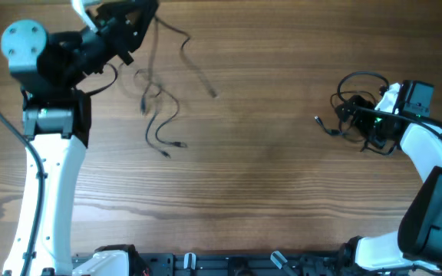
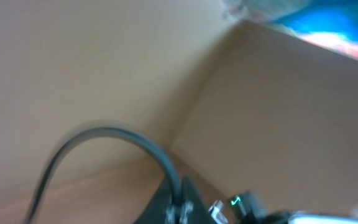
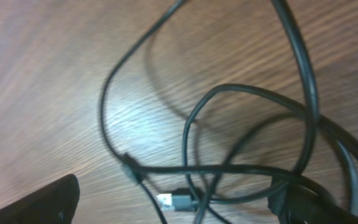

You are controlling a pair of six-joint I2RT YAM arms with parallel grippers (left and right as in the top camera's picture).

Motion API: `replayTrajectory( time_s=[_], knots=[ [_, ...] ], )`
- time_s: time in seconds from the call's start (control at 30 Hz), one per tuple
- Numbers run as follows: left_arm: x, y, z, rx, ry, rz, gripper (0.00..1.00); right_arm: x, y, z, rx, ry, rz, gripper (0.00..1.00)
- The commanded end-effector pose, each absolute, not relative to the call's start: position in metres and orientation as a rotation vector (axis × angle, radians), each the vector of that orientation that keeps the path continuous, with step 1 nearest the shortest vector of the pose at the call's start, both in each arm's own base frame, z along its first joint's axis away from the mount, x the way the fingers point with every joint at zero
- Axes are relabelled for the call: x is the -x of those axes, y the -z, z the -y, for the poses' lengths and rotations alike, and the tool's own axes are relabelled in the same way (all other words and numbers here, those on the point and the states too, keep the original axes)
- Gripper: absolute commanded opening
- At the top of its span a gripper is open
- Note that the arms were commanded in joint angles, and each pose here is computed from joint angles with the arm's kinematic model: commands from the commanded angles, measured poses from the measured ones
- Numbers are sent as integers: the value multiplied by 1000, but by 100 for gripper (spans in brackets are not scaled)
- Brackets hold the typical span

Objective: Untangle cables

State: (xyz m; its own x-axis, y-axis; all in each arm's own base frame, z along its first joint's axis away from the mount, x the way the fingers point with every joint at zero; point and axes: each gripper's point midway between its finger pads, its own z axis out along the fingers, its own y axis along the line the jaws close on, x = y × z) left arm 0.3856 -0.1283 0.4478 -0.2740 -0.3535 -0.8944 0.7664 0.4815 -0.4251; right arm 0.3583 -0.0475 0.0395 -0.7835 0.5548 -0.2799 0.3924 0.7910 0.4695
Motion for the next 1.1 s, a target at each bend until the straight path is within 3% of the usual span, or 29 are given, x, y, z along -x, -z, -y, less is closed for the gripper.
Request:
replayTrajectory(
  time_s=[0.0,0.13,0.23,0.37,0.5,0.63,0.8,0.97,1.07],
  knots=[
    [-338,-485,163,-556,1342,-1379,4,-366,-72,35,-598,-626,-2493,100],
    [-355,-474,164,-457,1316,-1428,4,-369,-106,23,-386,-668,-2418,100],
    [-417,-408,126,-87,1005,-1672,4,-368,-121,12,-283,-721,-2377,100],
    [-447,-331,53,339,469,-1887,4,-364,-135,-13,-108,-858,-2323,100],
    [-443,-338,18,586,299,-1790,4,-365,-135,-33,-33,-874,-2330,100],
    [-434,-407,56,360,588,-1629,4,-365,-129,-48,12,-828,-2368,100],
    [-386,-483,101,-98,861,-1426,4,-365,-118,-64,67,-723,-2424,100],
    [-310,-468,157,-826,1110,-1335,4,-370,-117,-67,47,-672,-2426,100],
    [-313,-457,154,-870,1129,-1346,4,-371,-118,-67,24,-681,-2423,100]
  ],
)
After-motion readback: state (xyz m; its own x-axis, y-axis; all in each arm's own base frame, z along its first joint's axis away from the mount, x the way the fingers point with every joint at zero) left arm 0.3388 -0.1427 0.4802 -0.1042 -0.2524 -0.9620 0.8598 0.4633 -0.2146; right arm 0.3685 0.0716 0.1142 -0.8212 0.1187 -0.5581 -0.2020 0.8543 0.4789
